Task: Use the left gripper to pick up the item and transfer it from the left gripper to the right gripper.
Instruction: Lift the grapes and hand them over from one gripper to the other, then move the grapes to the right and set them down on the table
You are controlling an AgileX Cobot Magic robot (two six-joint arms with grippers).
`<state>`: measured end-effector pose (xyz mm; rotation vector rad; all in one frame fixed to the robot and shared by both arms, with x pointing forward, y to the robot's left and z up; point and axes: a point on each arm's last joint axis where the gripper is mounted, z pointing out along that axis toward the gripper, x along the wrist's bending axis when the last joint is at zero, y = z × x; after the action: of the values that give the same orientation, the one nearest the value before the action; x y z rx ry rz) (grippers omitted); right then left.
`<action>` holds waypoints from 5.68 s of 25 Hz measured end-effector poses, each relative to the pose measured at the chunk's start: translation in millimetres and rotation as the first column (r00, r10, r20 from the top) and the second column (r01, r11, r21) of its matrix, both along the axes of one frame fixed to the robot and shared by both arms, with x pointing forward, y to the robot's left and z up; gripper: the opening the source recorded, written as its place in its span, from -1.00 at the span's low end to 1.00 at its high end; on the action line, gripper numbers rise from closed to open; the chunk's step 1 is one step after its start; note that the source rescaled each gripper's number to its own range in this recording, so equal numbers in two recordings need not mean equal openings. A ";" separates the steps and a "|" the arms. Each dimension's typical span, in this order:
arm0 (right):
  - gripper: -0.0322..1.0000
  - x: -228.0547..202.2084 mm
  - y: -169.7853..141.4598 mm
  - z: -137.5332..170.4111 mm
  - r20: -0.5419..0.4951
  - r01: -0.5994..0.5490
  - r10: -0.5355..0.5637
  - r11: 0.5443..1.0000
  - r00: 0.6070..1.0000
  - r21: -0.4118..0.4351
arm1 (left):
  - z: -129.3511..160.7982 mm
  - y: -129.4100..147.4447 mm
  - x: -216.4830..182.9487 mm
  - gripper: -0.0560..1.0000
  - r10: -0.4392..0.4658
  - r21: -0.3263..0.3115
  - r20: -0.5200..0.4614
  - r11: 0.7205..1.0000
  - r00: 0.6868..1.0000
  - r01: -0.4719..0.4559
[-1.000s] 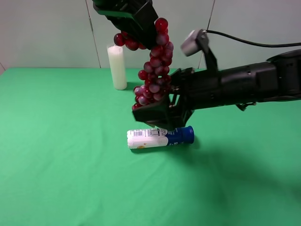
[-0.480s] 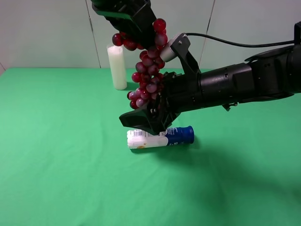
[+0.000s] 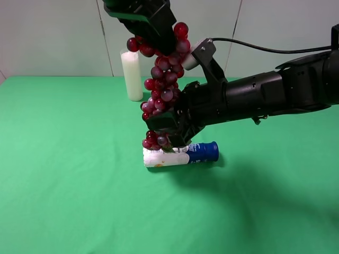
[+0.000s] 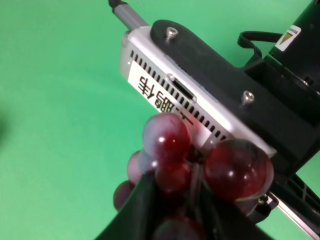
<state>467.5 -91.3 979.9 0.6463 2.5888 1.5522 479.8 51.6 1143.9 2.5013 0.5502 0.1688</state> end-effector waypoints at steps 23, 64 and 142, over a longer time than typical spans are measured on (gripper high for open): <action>-0.90 1.4 -1.0 -2.2 0.004 0.012 -0.012 1.000 1.000 -0.020 | 2.6 -1.6 0.2 0.96 0.028 -0.031 -0.013 0.999 1.000 -0.029; -0.90 1.4 -1.0 -2.2 -0.014 0.023 -0.023 1.000 1.000 -0.014 | 47.5 160.7 -124.6 1.00 0.527 -0.036 0.083 0.850 0.846 -0.526; -0.90 5.5 -30.8 23.2 -0.063 0.395 -0.404 0.911 0.912 -0.123 | -107.8 255.6 -248.1 1.00 0.925 -0.320 0.058 0.373 0.375 -0.871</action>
<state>473.0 -122.1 1003.1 1.1687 2.3707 1.2710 231.7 307.3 1036.2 1.6026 1.7108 0.7565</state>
